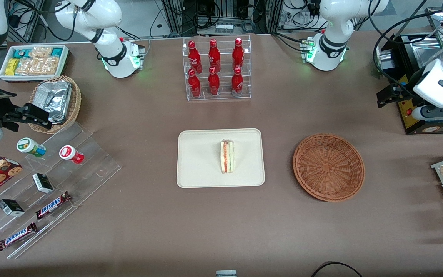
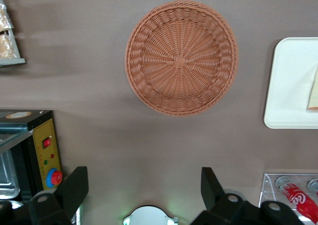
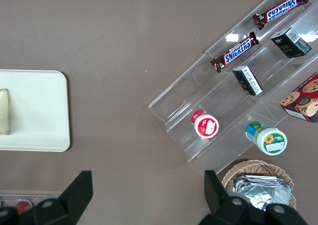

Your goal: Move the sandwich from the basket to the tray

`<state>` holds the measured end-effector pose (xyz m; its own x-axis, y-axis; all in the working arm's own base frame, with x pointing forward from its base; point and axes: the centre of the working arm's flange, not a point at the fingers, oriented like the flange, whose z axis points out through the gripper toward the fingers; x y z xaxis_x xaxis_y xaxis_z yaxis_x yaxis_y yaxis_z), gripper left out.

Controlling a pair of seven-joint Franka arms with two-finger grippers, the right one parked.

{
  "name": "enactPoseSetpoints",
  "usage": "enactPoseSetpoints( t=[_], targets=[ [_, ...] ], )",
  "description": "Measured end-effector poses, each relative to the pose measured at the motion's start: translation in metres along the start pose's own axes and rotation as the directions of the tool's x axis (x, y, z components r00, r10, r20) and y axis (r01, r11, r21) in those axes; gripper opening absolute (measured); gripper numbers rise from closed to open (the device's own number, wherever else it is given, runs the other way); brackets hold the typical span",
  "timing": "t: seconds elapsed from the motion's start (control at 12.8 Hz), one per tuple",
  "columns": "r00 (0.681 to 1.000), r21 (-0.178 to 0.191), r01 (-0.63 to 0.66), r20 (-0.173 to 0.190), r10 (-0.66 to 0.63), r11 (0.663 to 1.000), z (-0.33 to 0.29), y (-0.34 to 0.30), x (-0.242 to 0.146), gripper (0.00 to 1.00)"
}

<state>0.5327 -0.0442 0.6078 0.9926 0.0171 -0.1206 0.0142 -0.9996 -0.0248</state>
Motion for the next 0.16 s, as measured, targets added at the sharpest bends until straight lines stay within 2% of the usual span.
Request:
enactPoseSetpoints(
  t=[0.16],
  targets=[
    [1.000, -0.007, -0.002, -0.008, 0.002, 1.000, -0.0019, 0.0008, 0.0005, 1.00]
  ],
)
